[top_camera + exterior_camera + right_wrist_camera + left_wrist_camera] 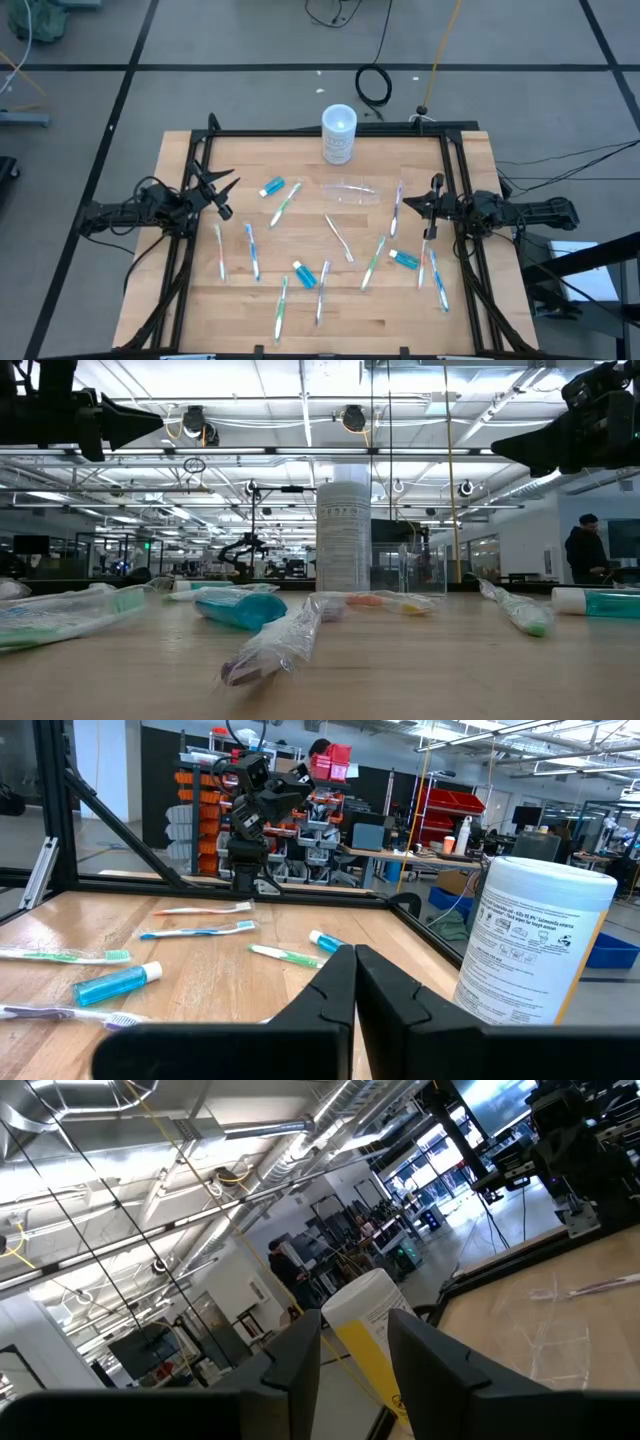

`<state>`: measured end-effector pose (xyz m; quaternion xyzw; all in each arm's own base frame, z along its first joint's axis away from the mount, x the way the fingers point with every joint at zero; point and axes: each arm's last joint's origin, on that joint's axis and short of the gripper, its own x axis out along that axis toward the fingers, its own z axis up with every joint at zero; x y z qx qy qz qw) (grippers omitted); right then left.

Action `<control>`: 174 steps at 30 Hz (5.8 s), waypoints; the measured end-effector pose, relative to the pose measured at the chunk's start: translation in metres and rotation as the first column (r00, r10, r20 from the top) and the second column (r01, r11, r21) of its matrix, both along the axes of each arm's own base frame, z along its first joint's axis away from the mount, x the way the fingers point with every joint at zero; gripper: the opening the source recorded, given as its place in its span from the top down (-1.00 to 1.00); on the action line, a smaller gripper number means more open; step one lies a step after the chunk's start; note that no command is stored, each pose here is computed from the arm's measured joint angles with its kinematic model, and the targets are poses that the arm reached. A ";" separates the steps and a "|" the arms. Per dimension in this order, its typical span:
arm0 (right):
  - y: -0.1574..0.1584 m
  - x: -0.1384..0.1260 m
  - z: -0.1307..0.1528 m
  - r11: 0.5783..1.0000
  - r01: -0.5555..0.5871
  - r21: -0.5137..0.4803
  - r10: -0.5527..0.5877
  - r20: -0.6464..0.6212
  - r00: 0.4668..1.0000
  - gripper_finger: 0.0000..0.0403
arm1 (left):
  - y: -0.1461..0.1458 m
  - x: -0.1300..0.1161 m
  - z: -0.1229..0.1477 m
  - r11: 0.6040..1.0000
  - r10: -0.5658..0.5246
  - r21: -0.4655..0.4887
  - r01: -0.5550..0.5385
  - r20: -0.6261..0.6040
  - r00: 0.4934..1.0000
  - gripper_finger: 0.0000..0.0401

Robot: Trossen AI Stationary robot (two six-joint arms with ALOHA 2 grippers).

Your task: Pick & Place toothbrushing station

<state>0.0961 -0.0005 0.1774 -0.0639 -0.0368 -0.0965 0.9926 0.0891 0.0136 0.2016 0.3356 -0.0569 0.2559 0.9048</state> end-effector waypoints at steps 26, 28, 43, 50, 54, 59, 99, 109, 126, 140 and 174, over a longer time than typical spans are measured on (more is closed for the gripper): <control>0.000 0.000 0.000 1.000 0.000 0.005 0.000 0.001 1.000 0.98 | 0.000 0.000 0.001 1.000 -0.021 -0.008 0.022 0.019 1.000 0.37; 0.000 0.000 0.000 0.999 -0.003 0.032 0.003 0.006 1.000 0.98 | -0.001 0.000 0.001 0.999 -0.048 -0.018 0.048 0.027 0.998 0.37; 0.000 0.000 0.001 0.937 -0.045 0.347 0.018 0.082 0.996 0.98 | -0.002 0.001 0.001 0.709 -0.167 -0.585 0.393 0.401 0.901 0.37; 0.000 -0.002 0.011 0.980 -0.036 0.194 0.006 0.156 0.988 0.98 | -0.002 0.001 0.000 0.559 -0.136 -0.679 0.476 0.492 0.860 0.37; 0.000 -0.003 0.015 0.988 -0.034 0.152 0.005 0.190 0.982 0.98 | -0.003 0.004 -0.011 0.485 -0.158 -0.757 0.438 0.416 0.895 0.37; 0.000 -0.002 0.012 0.998 -0.010 0.061 0.002 0.135 0.991 0.98 | -0.005 0.008 -0.030 0.256 -0.149 -0.900 0.353 0.325 0.934 0.37; 0.000 -0.001 0.009 0.994 0.020 -0.110 -0.013 0.067 0.998 0.98 | -0.051 0.145 0.028 0.524 -0.106 -0.810 -0.263 -0.368 0.924 0.37; 0.000 -0.001 0.009 0.999 0.008 -0.040 -0.005 0.081 0.997 0.98 | -0.029 0.193 0.020 0.503 -0.005 -0.782 -0.368 -0.428 0.904 0.37; 0.000 -0.001 0.009 0.999 0.010 -0.051 -0.006 0.079 0.997 0.98 | 0.057 0.212 -0.048 0.234 0.024 -0.779 -0.582 -0.593 0.805 0.37; 0.000 -0.001 0.009 0.995 0.018 -0.098 -0.011 0.071 0.997 0.98 | 0.072 0.215 -0.090 0.120 0.011 -0.740 -0.661 -0.665 0.747 0.39; 0.000 -0.001 0.010 0.995 0.019 -0.094 -0.011 0.083 0.997 0.98 | 0.001 0.246 0.074 0.758 -0.019 -0.605 0.242 0.351 0.936 0.92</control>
